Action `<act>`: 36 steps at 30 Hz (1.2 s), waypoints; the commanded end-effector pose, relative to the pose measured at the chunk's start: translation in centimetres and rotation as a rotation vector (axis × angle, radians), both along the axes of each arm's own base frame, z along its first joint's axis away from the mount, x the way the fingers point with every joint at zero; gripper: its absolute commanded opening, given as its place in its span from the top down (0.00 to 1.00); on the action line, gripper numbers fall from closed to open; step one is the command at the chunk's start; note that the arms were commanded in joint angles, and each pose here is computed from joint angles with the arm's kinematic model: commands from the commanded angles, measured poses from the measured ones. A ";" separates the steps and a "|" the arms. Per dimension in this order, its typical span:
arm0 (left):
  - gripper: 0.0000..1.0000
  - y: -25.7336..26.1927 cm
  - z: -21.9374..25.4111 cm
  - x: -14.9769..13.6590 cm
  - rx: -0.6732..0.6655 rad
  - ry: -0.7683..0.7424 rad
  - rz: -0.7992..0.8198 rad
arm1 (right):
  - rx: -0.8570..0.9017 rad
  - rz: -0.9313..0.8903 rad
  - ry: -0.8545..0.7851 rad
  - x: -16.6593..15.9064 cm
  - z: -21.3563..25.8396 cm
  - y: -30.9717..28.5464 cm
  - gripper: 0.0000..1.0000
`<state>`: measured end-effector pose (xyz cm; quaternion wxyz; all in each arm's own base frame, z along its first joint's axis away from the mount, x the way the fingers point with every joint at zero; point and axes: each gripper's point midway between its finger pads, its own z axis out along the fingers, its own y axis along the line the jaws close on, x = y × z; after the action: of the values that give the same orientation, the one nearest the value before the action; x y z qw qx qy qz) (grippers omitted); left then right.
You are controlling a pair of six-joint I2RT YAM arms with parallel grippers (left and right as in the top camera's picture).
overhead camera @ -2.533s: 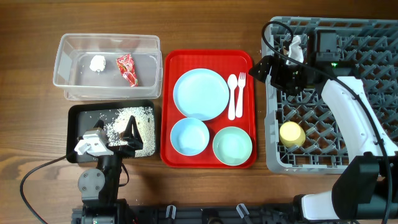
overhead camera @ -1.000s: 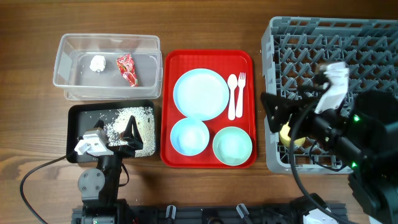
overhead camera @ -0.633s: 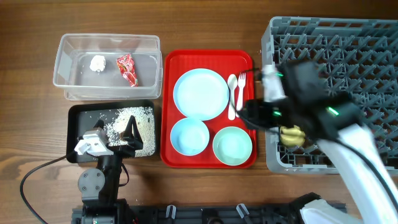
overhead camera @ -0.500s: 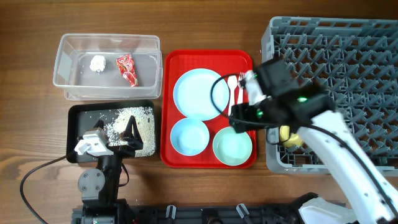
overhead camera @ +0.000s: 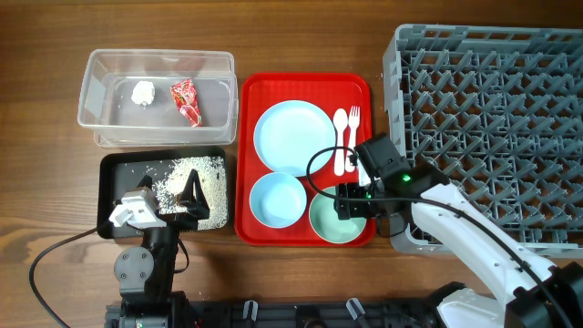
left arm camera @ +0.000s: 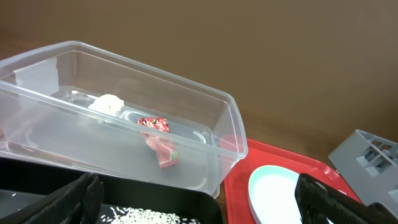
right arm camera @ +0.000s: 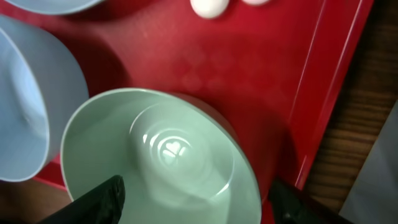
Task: Sort waste into correct bins and load items into the dishwasher rack
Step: 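Grasp the green bowl with the right gripper and carry it to the rack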
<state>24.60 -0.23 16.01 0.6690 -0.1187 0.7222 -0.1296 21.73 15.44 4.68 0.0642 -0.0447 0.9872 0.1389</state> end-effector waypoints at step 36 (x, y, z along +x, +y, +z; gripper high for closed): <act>0.00 -0.1 -0.2 0.0 0.012 -0.005 -0.008 | -0.335 -0.545 -0.833 3.9 21.8 -13.7 0.96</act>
<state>24.60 -0.23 16.01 0.6690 -0.1187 0.7222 -0.1296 25.44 7.77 20.47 0.3633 0.0692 0.9283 0.0378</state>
